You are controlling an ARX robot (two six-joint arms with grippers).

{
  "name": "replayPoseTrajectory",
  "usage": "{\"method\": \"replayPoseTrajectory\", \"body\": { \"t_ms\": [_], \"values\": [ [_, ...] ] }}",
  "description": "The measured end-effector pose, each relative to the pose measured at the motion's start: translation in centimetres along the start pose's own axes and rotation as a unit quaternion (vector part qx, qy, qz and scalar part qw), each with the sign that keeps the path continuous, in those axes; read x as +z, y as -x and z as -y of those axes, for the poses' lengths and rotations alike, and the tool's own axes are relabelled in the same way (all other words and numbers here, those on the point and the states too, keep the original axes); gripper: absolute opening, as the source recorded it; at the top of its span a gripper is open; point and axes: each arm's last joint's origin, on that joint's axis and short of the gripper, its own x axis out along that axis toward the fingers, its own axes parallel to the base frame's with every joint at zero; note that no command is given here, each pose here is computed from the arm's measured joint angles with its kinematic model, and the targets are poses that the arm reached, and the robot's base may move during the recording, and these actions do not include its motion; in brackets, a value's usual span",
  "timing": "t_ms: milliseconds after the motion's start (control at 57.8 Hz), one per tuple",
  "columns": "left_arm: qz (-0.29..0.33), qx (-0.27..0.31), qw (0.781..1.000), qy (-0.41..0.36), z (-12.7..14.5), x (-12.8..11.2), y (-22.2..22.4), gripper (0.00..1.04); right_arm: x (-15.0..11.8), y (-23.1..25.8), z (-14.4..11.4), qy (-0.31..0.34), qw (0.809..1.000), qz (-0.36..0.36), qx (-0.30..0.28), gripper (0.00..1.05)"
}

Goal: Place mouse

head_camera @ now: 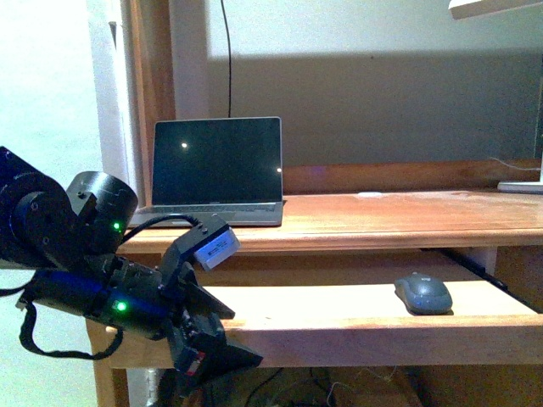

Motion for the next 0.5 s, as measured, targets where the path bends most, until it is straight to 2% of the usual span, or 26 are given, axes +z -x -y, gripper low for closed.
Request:
{"method": "replayPoseTrajectory", "body": {
  "t_ms": [104,208,260,364,502],
  "values": [
    [0.062,0.012,0.998,0.024,1.0,1.5,-0.2,0.97,0.0,0.0,0.0,0.0,1.0,0.0,0.0,0.97],
    [0.124,0.068,0.989,0.05,1.3,4.2,0.8,0.97,0.0,0.0,0.0,0.0,1.0,0.0,0.0,0.97],
    [0.173,0.122,0.975,0.067,1.3,6.3,2.2,0.97,0.0,0.0,0.0,0.0,1.0,0.0,0.0,0.97],
    [0.221,0.193,0.951,0.101,2.2,8.4,4.6,0.97,0.0,0.0,0.0,0.0,1.0,0.0,0.0,0.97],
    [0.259,0.291,0.911,0.134,4.8,8.8,7.6,0.97,0.0,0.0,0.0,0.0,1.0,0.0,0.0,0.97]
  ]
}}
